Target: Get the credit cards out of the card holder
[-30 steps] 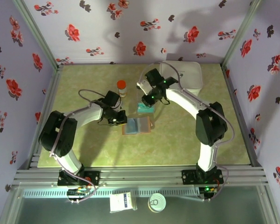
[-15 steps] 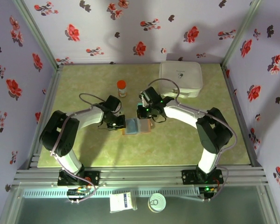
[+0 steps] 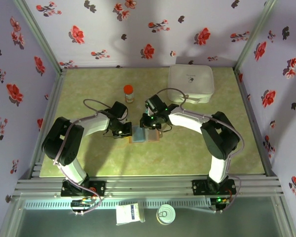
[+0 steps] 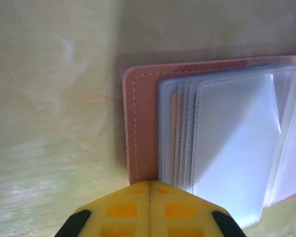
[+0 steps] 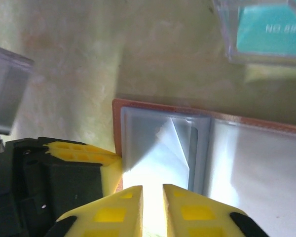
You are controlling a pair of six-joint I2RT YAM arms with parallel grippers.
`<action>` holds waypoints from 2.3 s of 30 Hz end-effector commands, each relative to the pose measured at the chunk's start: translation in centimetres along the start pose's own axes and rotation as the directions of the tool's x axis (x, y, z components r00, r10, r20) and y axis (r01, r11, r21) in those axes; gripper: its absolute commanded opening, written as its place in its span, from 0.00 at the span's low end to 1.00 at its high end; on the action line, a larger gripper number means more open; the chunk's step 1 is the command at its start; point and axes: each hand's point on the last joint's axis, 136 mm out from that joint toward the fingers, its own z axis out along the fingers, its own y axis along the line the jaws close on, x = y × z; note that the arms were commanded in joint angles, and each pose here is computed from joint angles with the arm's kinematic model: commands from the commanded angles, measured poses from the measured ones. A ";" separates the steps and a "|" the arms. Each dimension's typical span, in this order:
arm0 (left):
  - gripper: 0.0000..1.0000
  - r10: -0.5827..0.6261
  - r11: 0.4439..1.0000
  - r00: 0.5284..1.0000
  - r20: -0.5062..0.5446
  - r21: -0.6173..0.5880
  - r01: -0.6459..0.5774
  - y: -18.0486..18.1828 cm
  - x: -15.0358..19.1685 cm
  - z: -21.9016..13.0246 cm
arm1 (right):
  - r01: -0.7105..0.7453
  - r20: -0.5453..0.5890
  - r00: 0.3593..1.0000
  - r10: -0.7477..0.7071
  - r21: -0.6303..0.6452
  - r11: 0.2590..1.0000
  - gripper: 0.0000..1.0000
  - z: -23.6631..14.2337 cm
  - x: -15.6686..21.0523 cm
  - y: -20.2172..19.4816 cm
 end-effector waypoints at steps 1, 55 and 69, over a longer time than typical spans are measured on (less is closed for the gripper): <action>0.05 0.001 0.999 1.000 0.012 -0.053 0.000 1.3 -0.2 -0.4 | -0.037 -0.026 0.999 0.036 -0.034 0.999 0.23 1.1 0.7 0.6; 0.10 -0.009 0.999 0.998 0.062 0.037 0.007 -1.4 -1.5 -3.2 | -0.140 -0.027 0.990 0.139 -0.008 0.990 0.17 2.1 2.1 -3.2; 0.29 -0.018 0.981 1.000 0.011 0.195 0.016 -5.6 -2.0 -2.1 | -0.161 -0.028 0.987 0.159 -0.045 0.986 0.17 2.1 2.3 -3.3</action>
